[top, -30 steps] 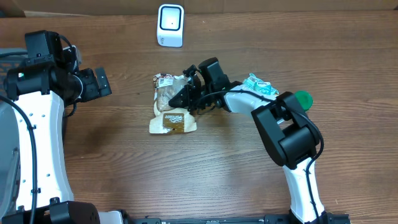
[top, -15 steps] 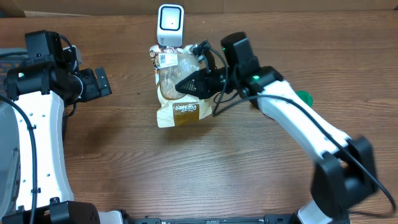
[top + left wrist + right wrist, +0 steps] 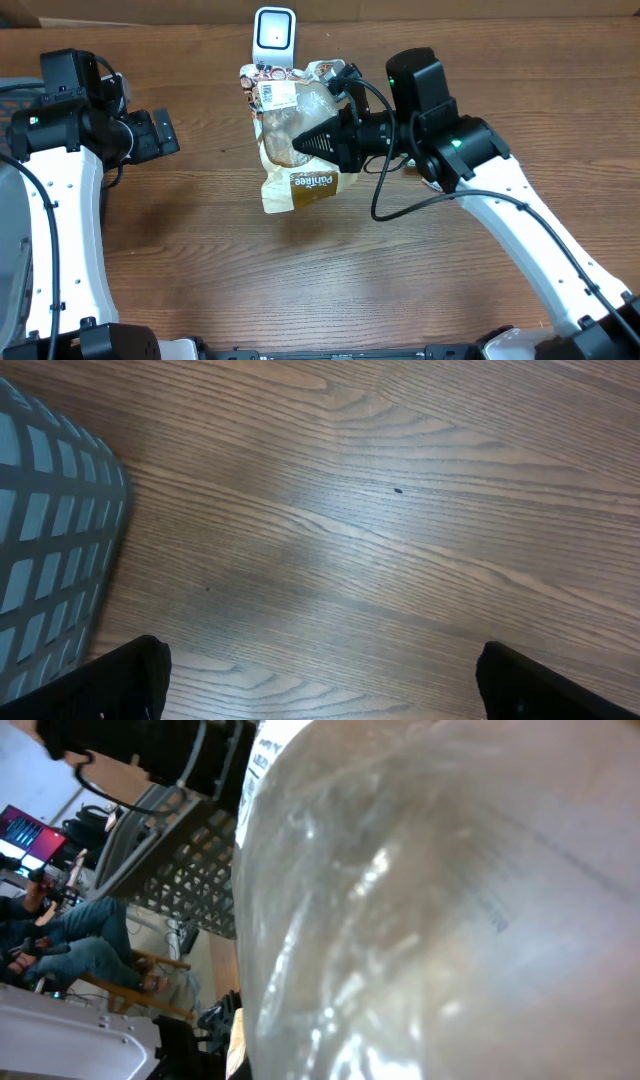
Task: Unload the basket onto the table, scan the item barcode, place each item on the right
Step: 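Lift the bread bag up toward the scanner, then hold the bread bag in front of the white scanner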
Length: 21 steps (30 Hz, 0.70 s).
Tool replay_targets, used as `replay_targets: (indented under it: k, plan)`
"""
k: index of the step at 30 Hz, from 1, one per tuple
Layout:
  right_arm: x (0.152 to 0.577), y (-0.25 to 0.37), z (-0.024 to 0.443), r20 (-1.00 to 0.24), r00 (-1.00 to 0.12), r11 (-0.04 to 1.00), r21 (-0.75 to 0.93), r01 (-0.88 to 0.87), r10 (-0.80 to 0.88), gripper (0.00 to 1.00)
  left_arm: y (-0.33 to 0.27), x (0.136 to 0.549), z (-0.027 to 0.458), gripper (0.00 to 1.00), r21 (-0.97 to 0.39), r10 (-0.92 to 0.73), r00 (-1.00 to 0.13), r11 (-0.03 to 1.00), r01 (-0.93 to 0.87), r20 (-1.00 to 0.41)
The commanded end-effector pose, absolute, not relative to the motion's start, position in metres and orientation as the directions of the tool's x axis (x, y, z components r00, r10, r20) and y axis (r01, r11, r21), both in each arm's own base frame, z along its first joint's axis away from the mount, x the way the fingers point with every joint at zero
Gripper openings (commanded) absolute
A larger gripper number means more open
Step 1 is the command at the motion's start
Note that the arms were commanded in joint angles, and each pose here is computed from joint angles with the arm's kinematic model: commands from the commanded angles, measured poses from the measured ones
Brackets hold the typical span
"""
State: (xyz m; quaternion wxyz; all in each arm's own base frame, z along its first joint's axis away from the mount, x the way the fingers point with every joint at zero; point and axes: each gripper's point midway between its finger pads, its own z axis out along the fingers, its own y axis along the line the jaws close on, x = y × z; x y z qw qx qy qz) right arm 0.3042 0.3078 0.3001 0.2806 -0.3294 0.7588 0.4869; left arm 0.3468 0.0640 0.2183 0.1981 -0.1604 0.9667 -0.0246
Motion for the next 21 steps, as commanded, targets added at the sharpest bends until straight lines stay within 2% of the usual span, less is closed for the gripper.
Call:
replay_targets:
  k: [1,5,8,11,15,21]
  plan:
    - [0.296,0.305,0.319,-0.783,-0.583,0.289,0.519,-0.805,-0.218,0.04,0.061,0.348,0.222,1.00,-0.110,-0.302,-0.871,0.953,-0.281,-0.388]
    - [0.298,0.303,0.316,-0.775,-0.594,0.309,0.523,-0.794,-0.216,0.04,0.061,0.348,0.222,1.00,-0.110,-0.302,-0.871,0.953,-0.281,-0.388]
    - [0.314,0.296,0.307,-0.734,-0.657,0.435,0.541,-0.720,-0.174,0.04,0.061,0.348,0.222,1.00,-0.110,-0.302,-0.871,0.953,-0.281,-0.388]
    - [0.328,0.287,0.307,-0.739,-0.654,0.527,0.497,-0.690,-0.160,0.04,0.061,0.348,0.222,1.00,-0.110,-0.302,-0.871,0.953,-0.281,-0.388]
    - [0.354,0.273,0.327,-0.785,-0.599,0.649,0.377,-0.661,-0.155,0.04,0.061,0.348,0.222,1.00,-0.110,-0.302,-0.871,0.953,-0.281,-0.388]
    - [0.428,0.264,0.352,-0.872,-0.442,0.809,0.098,-0.580,-0.211,0.04,0.061,0.348,0.222,1.00,-0.110,-0.302,-0.871,0.953,-0.281,-0.388]
